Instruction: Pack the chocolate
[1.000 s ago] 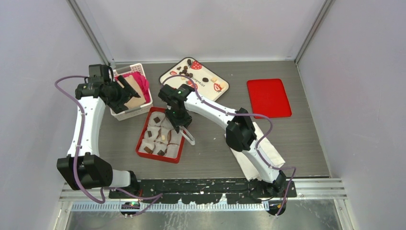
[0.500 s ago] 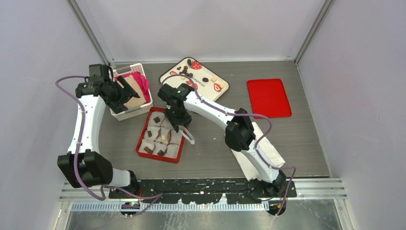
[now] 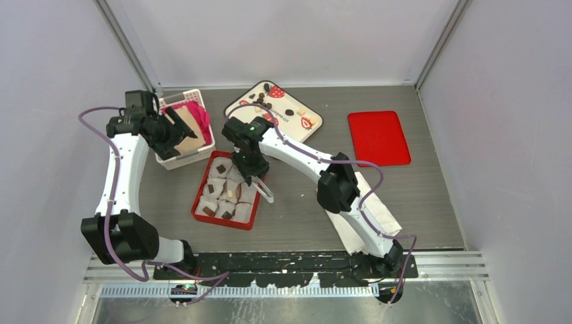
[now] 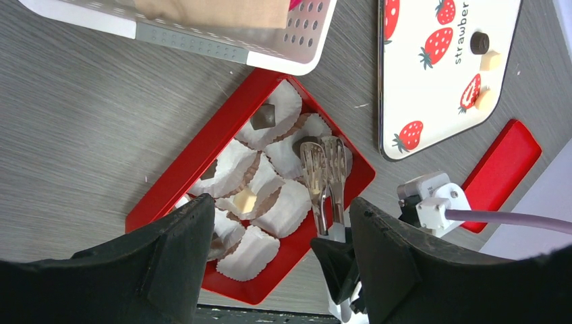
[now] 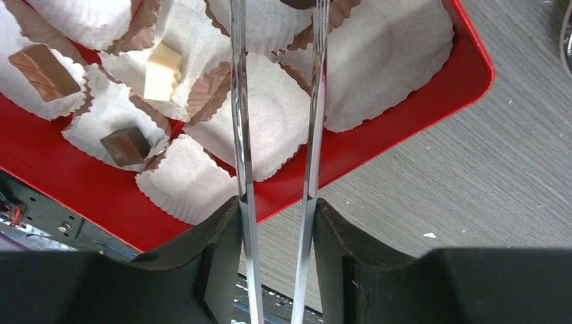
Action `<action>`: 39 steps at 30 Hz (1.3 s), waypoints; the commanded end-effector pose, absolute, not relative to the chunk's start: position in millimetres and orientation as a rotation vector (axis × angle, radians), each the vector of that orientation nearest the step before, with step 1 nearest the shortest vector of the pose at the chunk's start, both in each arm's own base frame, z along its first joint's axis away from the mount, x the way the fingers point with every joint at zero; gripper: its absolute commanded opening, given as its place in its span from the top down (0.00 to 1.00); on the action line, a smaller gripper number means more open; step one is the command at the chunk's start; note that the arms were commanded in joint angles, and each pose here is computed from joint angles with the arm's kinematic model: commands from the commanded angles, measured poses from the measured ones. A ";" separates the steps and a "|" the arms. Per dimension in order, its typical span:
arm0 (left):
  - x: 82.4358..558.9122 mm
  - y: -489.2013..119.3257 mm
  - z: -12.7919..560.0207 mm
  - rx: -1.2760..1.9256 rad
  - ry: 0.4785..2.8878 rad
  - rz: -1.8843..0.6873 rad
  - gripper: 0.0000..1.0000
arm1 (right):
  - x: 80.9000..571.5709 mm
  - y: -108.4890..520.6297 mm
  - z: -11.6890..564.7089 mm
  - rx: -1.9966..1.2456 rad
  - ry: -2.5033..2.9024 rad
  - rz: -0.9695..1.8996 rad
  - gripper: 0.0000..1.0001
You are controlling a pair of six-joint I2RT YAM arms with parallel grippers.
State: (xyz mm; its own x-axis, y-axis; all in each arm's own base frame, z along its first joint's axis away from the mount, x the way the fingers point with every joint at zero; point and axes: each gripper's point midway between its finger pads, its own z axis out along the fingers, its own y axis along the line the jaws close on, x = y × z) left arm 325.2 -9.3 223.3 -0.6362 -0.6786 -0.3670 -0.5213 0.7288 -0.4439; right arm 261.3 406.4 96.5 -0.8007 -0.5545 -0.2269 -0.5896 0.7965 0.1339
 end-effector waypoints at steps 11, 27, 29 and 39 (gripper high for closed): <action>332.5 -8.1 243.5 -0.874 2.345 -0.436 0.26 | 293.5 399.7 192.0 -0.767 2.604 0.417 0.71; 336.2 -7.5 240.6 -0.864 2.359 -0.433 0.26 | 375.8 291.2 169.2 -0.294 2.700 0.237 0.90; 338.2 -7.6 240.5 -0.864 2.361 -0.437 0.26 | 388.6 264.5 158.6 -0.215 2.726 0.176 0.88; 343.6 -5.6 240.4 -0.871 2.364 -0.433 0.26 | 432.9 191.2 128.7 -0.036 2.768 0.017 0.68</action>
State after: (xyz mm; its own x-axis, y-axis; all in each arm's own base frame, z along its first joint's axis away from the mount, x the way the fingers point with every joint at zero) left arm 332.5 -9.3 222.2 -0.6441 -0.6763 -0.3575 -0.5188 0.7296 -0.4456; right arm 415.3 196.8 114.9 -0.9536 -0.0334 -0.2992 -0.0395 0.9991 0.0143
